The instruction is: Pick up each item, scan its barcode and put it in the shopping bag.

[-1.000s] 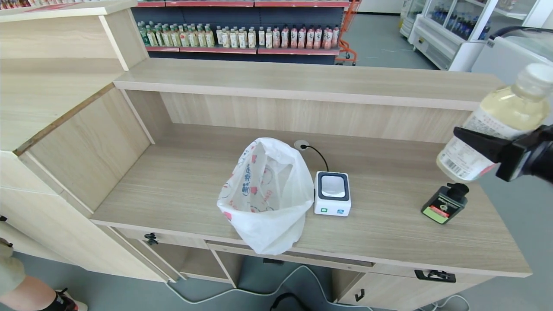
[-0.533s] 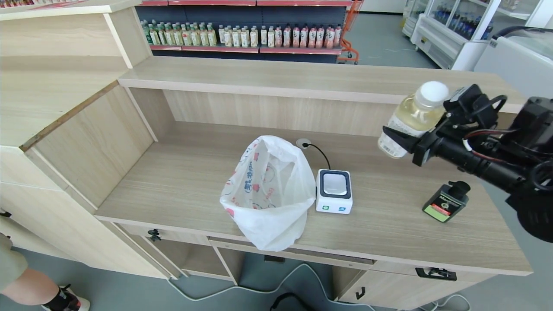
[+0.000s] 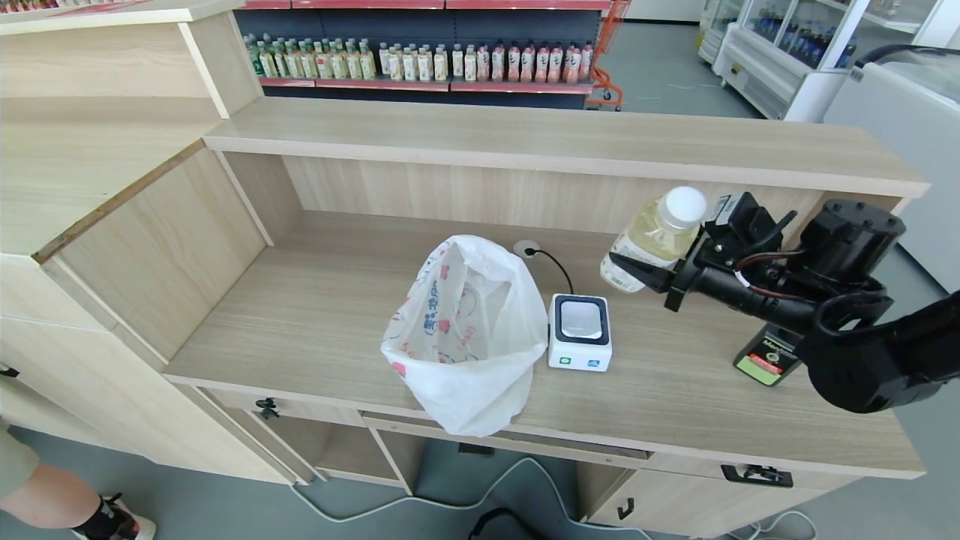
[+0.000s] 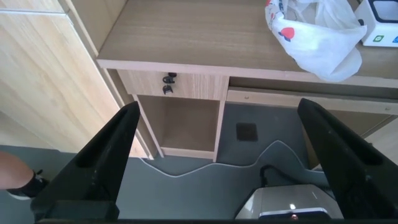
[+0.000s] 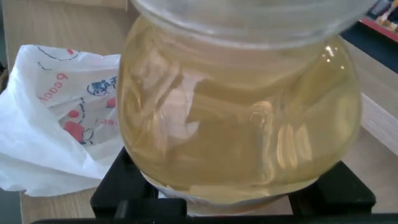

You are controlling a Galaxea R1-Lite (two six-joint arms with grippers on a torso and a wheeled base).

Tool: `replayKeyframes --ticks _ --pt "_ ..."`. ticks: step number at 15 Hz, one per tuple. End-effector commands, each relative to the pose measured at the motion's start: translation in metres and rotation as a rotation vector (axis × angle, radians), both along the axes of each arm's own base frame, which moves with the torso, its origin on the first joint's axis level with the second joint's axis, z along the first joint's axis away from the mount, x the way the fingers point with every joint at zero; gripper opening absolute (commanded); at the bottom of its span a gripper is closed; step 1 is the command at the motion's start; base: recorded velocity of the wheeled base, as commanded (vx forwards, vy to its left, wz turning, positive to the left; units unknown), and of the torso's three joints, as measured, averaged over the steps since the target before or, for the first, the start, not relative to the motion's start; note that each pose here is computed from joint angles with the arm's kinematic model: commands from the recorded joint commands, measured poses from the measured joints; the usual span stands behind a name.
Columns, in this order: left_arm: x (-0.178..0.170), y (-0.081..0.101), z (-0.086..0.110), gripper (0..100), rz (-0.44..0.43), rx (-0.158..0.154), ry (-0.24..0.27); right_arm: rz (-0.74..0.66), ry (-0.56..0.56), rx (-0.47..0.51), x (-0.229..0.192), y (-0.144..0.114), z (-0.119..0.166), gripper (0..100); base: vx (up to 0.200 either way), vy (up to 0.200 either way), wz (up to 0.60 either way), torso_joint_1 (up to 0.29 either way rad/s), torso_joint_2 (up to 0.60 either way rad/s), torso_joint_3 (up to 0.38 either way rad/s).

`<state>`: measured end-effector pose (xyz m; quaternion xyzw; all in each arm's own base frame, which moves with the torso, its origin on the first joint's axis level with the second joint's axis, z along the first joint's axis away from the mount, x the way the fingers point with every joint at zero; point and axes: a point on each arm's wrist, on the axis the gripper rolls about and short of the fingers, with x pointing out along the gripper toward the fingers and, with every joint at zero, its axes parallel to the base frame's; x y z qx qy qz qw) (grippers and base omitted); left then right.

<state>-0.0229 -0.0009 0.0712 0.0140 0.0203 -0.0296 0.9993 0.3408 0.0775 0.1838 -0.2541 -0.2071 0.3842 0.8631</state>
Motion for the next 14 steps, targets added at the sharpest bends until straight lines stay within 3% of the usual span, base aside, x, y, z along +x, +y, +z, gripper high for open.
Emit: replayKeyframes --ticks 1,7,12,14 --pt "0.0 0.0 0.0 100 0.0 0.002 0.001 0.037 -0.022 -0.037 0.009 -0.006 -0.015 0 0.0 0.0 0.0 0.0 0.0 0.0" --pt "0.0 0.0 0.0 100 0.0 0.0 0.001 0.205 -0.137 -0.113 0.027 -0.006 -0.029 0 0.0 0.0 0.0 0.0 0.0 0.0" --pt "0.0 0.0 0.0 100 0.0 0.0 0.001 0.253 -0.265 -0.189 0.041 -0.003 -0.041 0 0.0 0.0 0.0 0.0 0.0 0.0" --pt "0.0 0.0 0.0 100 0.0 0.0 0.001 0.253 -0.261 -0.19 0.043 -0.002 -0.046 0 0.0 0.0 0.0 0.0 0.0 0.0"
